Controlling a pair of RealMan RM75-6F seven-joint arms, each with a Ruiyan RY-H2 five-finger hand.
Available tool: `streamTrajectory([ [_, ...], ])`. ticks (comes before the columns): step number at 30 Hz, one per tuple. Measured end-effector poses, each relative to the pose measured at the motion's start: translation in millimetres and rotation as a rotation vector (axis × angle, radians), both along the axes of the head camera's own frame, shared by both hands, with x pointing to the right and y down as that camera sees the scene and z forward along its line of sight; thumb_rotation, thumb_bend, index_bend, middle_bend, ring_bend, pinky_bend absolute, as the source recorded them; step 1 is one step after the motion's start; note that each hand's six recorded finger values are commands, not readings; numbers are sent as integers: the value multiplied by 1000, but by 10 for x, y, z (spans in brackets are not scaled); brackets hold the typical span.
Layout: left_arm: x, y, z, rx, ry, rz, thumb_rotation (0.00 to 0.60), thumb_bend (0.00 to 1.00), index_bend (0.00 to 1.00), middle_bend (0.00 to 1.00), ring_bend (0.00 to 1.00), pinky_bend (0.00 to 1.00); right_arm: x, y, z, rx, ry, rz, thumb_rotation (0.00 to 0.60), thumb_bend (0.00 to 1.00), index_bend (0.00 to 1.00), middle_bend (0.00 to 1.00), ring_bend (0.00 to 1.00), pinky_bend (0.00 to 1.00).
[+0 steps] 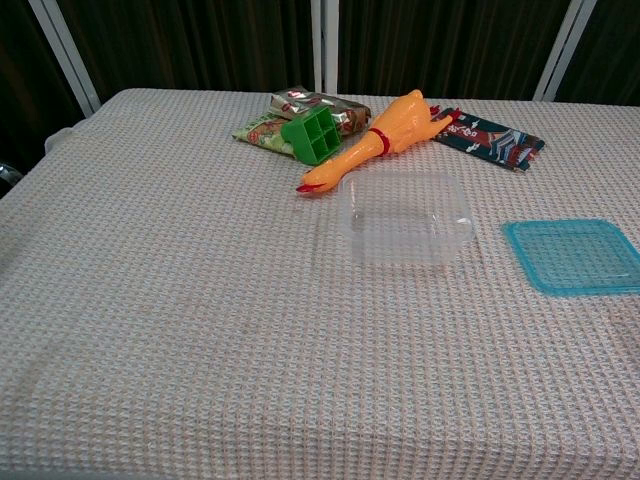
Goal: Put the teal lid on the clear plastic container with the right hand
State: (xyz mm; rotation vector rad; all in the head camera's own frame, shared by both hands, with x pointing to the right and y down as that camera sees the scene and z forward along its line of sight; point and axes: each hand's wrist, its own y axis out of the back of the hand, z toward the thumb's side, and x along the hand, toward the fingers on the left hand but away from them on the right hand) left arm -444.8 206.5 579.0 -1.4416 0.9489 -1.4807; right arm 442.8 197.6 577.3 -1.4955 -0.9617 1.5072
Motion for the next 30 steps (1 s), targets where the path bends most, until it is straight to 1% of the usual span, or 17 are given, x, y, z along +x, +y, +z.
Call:
streamTrajectory([
  [7, 54, 2, 10, -2, 5, 15, 600, 63, 108, 88, 14, 8, -73, -26, 152, -77, -23, -12, 600, 0, 0, 127, 0, 90],
  [10, 87, 14, 13, -1, 12, 20, 600, 63, 108, 89, 14, 8, -136, -57, 270, -134, -36, -26, 600, 0, 0, 103, 0, 54],
  [13, 101, 27, 18, -6, 13, 23, 600, 63, 108, 89, 14, 8, -227, -112, 421, -207, -48, -50, 600, 0, 0, 91, 0, 4],
  [16, 108, 38, 13, -7, 15, 22, 600, 63, 108, 89, 14, 8, -355, -202, 591, -279, -46, -94, 600, 0, 0, 88, 0, 0],
  [20, 111, 58, 20, -11, 18, 19, 600, 63, 108, 88, 13, 8, -589, -338, 854, -369, -25, -175, 600, 0, 0, 96, 0, 0],
  [25, 106, 57, 26, -17, 18, 16, 600, 63, 108, 89, 14, 8, -827, -447, 1170, -448, 3, -248, 600, 0, 0, 97, 0, 0],
  [30, 115, 46, 26, -16, 22, 18, 600, 63, 108, 89, 14, 7, -896, -437, 1330, -482, 12, -256, 600, 0, 0, 103, 0, 0],
])
